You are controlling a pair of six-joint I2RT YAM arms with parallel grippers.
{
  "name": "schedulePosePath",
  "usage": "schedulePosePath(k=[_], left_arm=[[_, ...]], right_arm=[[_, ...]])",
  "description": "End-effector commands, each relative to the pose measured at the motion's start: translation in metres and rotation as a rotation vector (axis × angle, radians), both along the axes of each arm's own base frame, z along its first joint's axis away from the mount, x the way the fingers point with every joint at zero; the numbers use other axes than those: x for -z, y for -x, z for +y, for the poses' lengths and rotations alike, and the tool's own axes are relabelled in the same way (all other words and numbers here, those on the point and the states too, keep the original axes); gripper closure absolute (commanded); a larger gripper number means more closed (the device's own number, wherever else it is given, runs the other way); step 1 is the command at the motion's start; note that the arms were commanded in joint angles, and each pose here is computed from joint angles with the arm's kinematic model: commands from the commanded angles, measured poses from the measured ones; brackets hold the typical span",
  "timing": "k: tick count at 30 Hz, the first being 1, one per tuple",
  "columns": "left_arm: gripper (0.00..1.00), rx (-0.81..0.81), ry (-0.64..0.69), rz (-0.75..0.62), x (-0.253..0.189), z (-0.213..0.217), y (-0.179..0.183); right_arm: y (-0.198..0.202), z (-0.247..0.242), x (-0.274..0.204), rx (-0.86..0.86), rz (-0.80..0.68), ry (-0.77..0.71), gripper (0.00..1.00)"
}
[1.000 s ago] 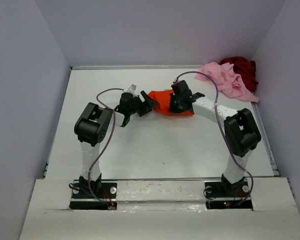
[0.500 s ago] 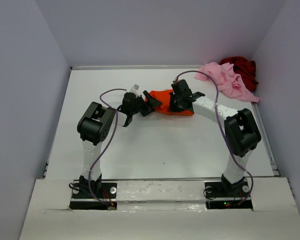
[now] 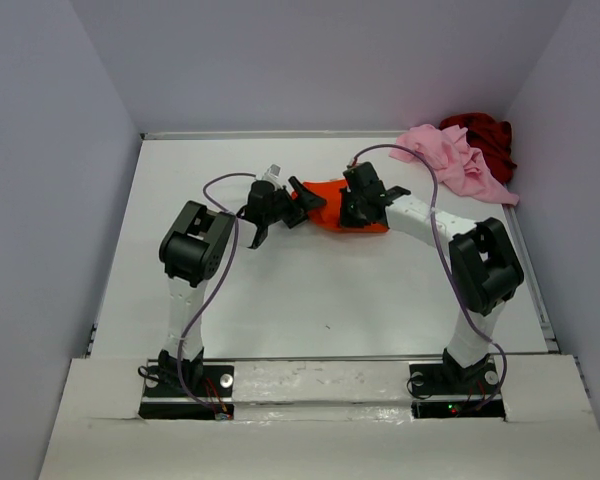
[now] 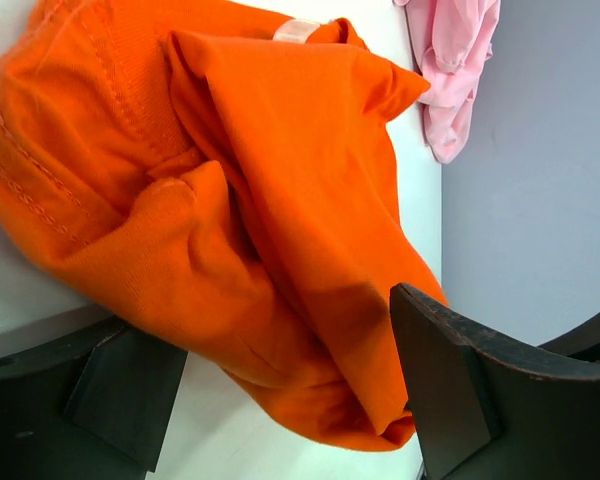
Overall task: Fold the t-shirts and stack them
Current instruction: Neatly place the folded tshirt to the corner
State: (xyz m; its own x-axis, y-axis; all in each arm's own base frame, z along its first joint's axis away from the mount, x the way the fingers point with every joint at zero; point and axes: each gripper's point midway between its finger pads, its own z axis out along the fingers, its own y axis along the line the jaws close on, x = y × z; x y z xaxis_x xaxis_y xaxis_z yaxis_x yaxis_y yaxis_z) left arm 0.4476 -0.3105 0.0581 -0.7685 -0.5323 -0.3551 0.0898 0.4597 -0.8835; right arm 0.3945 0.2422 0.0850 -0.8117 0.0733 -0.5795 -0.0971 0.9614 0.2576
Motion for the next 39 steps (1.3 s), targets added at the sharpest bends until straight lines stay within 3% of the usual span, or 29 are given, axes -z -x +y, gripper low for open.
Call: schedulePosePath(k=[1,7,12,16,19,20,22,23,25,26,27,28,31,39], left_arm=[[0.07,-0.007,-0.022,0.039,0.012,0.0,-0.005],[0.1,-0.014,-0.035,0.043,0.013,-0.003,-0.014],[0.17,-0.01,-0.044,0.043,0.013,-0.003,-0.017],[0.44,0.015,-0.04,0.043,0.014,-0.008,-0.015],[0.92,0.023,-0.036,0.048,0.016,-0.008,-0.015],[1.0,0.023,-0.034,0.05,0.016,-0.009,-0.014],[1.0,0.027,-0.037,0.042,0.014,-0.009,-0.015],[1.0,0.029,-0.036,0.045,0.015,-0.01,-0.014],[1.0,0.031,-0.041,0.046,0.015,-0.01,-0.014],[1.0,0.038,-0.044,0.039,0.014,-0.01,-0.014],[1.0,0.041,-0.053,0.046,0.015,-0.01,-0.015],[1.0,0.047,-0.068,0.039,0.016,-0.01,-0.015],[1.0,0.052,-0.104,0.045,0.016,-0.006,-0.019],[1.0,0.032,-0.249,0.072,0.006,0.033,-0.042]], right_arm=[[0.001,0.007,-0.025,-0.019,-0.059,-0.04,1.0],[0.004,0.006,-0.02,-0.022,-0.052,-0.04,1.0],[0.003,0.005,-0.019,-0.021,-0.054,-0.03,1.0],[0.002,0.005,-0.017,-0.021,-0.052,-0.028,1.0],[0.001,0.006,-0.016,-0.022,-0.05,-0.031,1.0],[0.002,0.006,-0.016,-0.02,-0.048,-0.032,1.0],[0.001,0.006,-0.016,-0.018,-0.05,-0.028,1.0],[0.001,0.004,-0.015,-0.012,-0.051,-0.024,0.96],[0.0,0.002,-0.016,-0.005,-0.056,-0.015,0.71],[0.001,0.001,-0.016,-0.001,-0.059,-0.011,0.45],[0.001,-0.003,-0.015,0.01,-0.062,0.0,0.26],[0.001,-0.004,-0.016,0.015,-0.065,0.002,0.18],[0.003,-0.008,-0.019,0.02,-0.074,0.013,0.06],[0.01,-0.013,-0.031,0.019,-0.098,0.005,0.05]])
